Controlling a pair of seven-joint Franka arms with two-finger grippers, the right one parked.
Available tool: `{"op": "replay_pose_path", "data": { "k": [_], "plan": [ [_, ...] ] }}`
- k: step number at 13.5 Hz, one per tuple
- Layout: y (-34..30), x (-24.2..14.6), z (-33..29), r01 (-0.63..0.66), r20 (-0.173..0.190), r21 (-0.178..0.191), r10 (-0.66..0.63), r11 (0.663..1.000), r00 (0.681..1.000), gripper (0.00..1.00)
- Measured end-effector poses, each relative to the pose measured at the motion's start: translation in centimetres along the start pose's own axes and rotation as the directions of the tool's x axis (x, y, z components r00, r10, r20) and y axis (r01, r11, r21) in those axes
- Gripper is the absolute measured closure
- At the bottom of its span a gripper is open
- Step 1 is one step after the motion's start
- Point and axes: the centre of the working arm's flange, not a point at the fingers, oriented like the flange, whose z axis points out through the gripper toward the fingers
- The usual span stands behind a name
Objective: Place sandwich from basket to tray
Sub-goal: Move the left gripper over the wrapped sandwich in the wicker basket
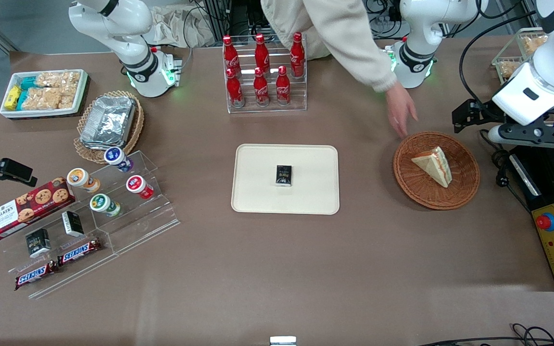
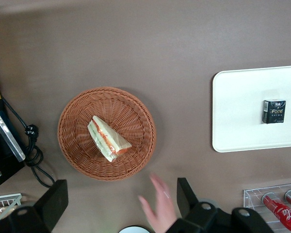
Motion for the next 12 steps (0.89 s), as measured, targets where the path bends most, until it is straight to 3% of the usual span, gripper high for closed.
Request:
{"op": "replay_pose_path", "data": {
  "k": [9, 12],
  "plan": [
    [-1.1, 0.3, 0.9, 0.015, 0.031, -0.001, -0.015, 1.0, 0.999, 0.0],
    [-1.7, 0.3, 0.9, 0.11, 0.033, 0.001, -0.11, 0.994, 0.993, 0.0]
  ]
}}
